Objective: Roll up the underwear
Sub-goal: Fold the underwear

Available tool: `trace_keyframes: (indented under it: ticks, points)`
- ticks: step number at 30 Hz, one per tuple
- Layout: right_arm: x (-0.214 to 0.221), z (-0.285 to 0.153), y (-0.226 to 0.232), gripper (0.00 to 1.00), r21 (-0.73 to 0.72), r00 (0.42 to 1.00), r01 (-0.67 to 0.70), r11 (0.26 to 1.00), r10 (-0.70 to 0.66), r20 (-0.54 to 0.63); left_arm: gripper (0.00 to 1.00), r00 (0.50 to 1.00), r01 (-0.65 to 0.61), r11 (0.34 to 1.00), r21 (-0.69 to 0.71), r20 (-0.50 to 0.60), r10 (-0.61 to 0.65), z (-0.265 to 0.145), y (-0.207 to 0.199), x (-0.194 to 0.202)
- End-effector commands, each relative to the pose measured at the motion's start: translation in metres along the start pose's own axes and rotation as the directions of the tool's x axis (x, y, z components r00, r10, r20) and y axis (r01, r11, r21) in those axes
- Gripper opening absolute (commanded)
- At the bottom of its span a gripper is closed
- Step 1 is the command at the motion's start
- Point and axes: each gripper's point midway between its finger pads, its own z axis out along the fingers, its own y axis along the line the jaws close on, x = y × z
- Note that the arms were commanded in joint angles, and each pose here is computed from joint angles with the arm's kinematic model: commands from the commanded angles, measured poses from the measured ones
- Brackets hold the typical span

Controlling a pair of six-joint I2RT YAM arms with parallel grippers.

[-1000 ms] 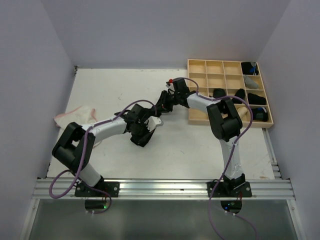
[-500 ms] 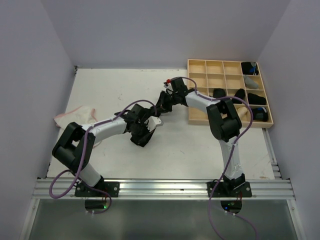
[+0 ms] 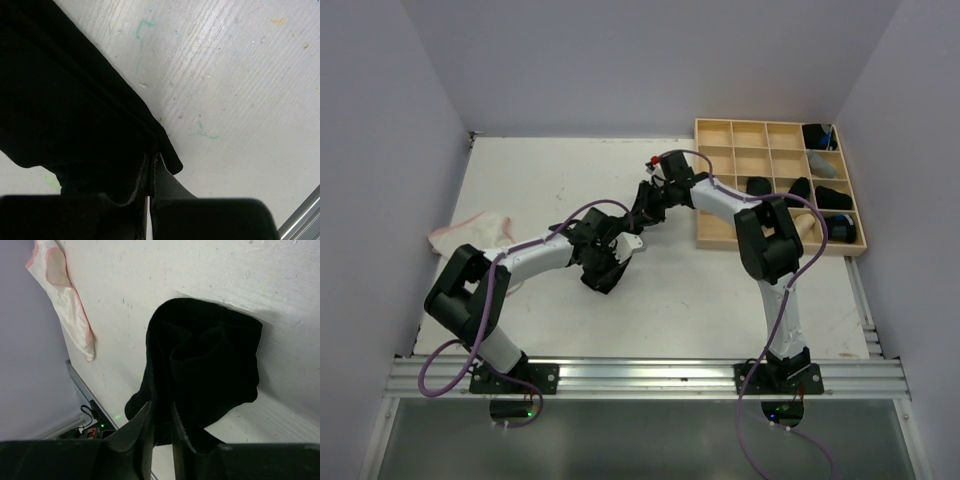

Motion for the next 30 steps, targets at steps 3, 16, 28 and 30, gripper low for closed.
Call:
trace_keyframes:
  ticks: [3,16,28,30]
  points:
    - [-0.003,-0.012,0.021,0.08,-0.009,0.998,0.067,0.998,-0.066,0.016,0.0,0.987,0.031,0.999,-0.023,-0.158,-0.035,0.012,0.006,0.045]
    - [-0.014,-0.042,0.047,0.0,-0.039,0.988,0.138,0.99,-0.135,0.082,0.0,0.986,0.035,0.999,-0.027,-0.162,-0.039,0.012,0.006,0.046]
    - [-0.006,-0.034,-0.006,0.0,0.074,0.994,0.093,0.993,-0.096,0.045,0.0,0.985,0.033,0.999,-0.02,-0.169,-0.036,0.009,0.004,0.049]
    - [-0.004,-0.026,-0.023,0.0,0.11,0.995,0.086,0.99,-0.09,0.033,0.0,0.984,0.034,0.999,-0.017,-0.172,-0.037,0.009,0.003,0.05]
